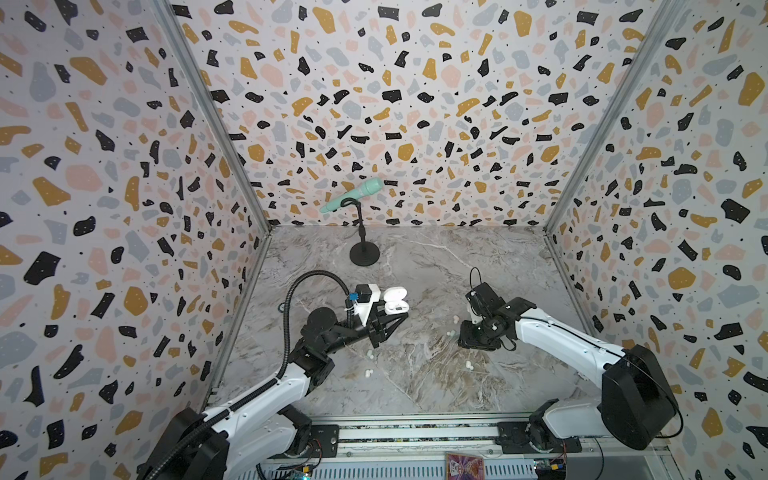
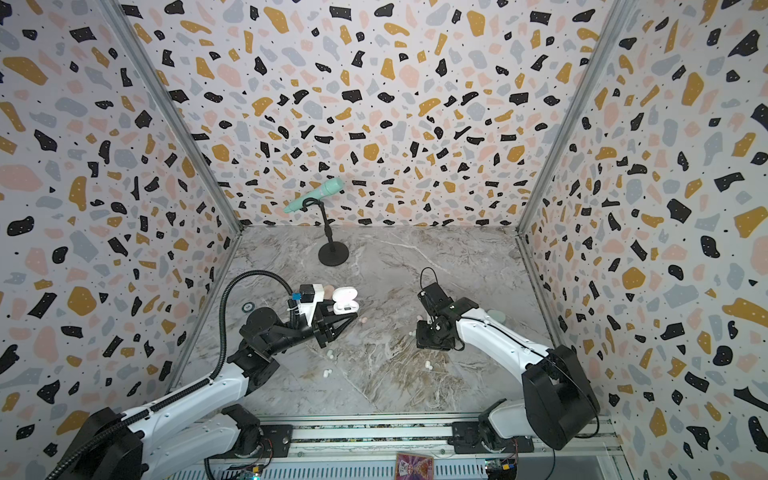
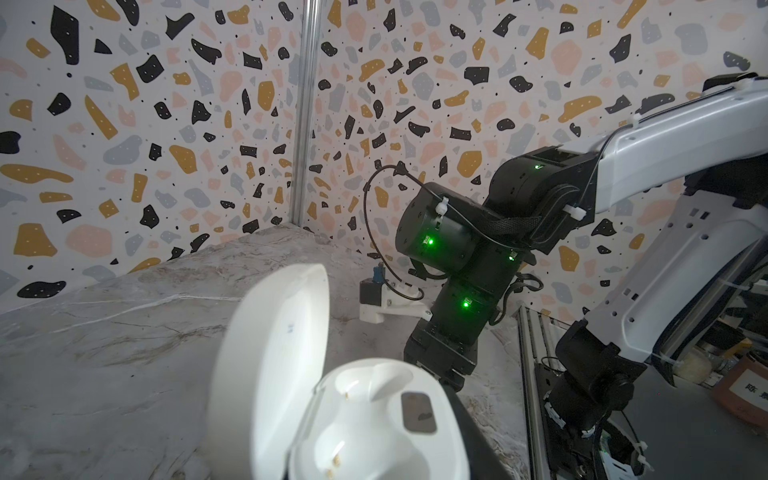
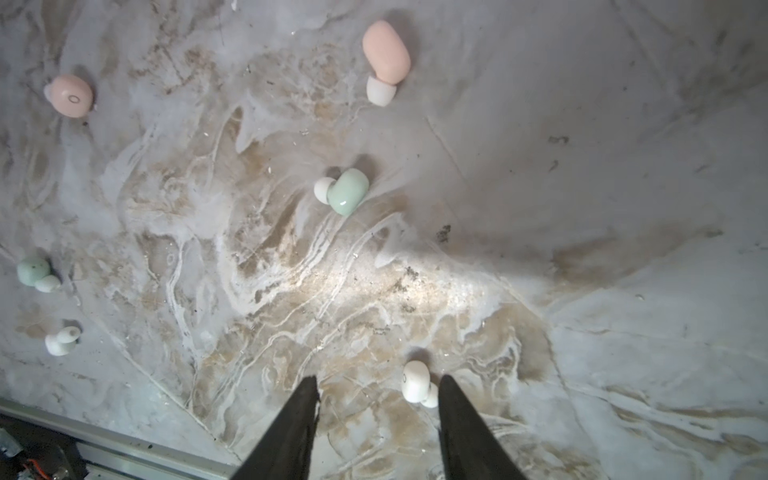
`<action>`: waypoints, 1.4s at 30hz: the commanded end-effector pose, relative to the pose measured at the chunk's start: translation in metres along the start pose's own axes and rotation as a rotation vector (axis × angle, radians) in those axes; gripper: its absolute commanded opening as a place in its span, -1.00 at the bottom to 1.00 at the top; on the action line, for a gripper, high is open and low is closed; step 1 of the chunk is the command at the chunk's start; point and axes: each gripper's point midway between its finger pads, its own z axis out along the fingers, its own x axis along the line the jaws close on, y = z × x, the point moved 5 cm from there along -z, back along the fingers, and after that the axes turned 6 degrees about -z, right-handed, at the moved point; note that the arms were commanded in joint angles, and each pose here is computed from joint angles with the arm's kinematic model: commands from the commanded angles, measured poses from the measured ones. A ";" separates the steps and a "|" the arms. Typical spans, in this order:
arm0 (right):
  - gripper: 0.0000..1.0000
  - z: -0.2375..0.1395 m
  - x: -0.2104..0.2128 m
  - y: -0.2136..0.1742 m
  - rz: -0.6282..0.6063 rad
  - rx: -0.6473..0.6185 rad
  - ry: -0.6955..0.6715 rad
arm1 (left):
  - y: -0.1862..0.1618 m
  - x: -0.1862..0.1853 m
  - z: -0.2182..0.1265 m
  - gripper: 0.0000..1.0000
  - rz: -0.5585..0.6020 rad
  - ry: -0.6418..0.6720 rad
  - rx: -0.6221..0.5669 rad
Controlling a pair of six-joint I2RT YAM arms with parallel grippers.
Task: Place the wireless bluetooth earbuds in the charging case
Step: 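Lower the open right gripper over the white earbud on the table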
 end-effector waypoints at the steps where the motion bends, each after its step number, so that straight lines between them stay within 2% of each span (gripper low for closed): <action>1: -0.09 0.008 -0.004 -0.009 0.018 0.037 -0.035 | 0.012 -0.009 -0.006 -0.71 0.009 -0.021 -0.089; 15: -0.27 0.034 -0.008 -0.029 -0.017 0.119 -0.131 | 0.001 -0.020 0.000 -0.72 0.017 -0.049 -0.042; 33: -0.43 0.049 -0.014 -0.044 -0.022 0.171 -0.176 | -0.002 -0.019 0.002 -0.73 0.015 -0.047 -0.028; 42: -0.66 0.051 -0.016 -0.047 -0.024 0.168 -0.196 | -0.004 -0.018 0.003 -0.73 0.012 -0.044 -0.016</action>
